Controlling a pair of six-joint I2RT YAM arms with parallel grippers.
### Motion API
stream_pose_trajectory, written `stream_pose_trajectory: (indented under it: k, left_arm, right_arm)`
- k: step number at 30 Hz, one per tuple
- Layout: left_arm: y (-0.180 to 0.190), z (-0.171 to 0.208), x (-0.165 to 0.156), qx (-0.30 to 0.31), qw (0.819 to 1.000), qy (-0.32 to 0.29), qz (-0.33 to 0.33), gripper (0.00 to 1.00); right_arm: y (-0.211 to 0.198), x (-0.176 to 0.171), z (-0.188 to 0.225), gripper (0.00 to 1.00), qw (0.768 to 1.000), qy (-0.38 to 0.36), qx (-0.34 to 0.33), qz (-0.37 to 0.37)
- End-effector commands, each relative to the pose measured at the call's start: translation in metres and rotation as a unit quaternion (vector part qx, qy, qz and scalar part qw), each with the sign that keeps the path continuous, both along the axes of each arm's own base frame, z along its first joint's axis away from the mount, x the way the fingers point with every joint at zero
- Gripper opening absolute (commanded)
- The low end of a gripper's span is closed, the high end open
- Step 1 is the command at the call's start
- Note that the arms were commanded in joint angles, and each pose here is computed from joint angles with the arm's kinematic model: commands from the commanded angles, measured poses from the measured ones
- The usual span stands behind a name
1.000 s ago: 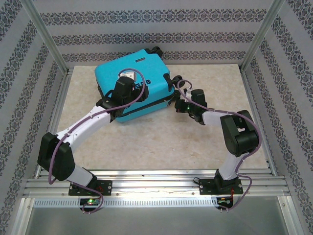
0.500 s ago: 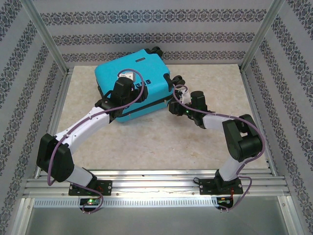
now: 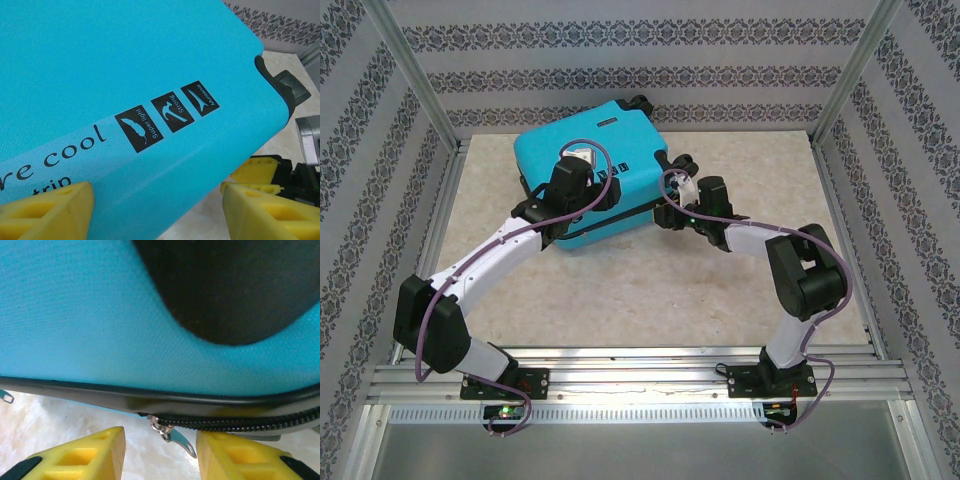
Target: Pack the luggage
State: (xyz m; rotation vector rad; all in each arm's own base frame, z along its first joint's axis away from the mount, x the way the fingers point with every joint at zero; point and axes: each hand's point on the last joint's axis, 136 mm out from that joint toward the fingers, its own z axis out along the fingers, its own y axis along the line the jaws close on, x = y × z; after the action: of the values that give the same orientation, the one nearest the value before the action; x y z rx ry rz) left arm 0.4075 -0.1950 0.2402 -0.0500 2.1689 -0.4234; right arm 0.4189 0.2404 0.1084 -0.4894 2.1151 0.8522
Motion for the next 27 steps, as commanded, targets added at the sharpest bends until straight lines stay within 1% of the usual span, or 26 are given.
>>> stream_pose_trajectory:
  k: [1,9,14,16,27]
  left_arm:
    - [0.005,-0.008,-0.010,0.008,0.999,0.035,-0.001,0.69]
    - [0.000,-0.005,-0.011,0.001,0.999,0.033,-0.010,0.69]
    - [-0.002,-0.002,-0.012,0.000,0.999,0.031,-0.013,0.69]
    - [-0.004,-0.002,-0.012,0.000,0.999,0.031,-0.015,0.69]
    - [-0.005,0.002,-0.012,0.001,0.999,0.028,-0.016,0.69]
  right_arm:
    - [0.007,0.005,-0.004,0.42,1.000,-0.009,-0.015,0.008]
    - [0.010,0.002,-0.015,0.33,1.000,-0.003,-0.021,0.018]
    - [0.010,-0.001,-0.018,0.32,1.000,-0.002,-0.026,0.014]
    - [0.012,-0.002,-0.020,0.29,1.000,-0.002,-0.027,0.015]
    - [0.009,-0.005,-0.027,0.30,1.000,0.000,-0.017,-0.007]
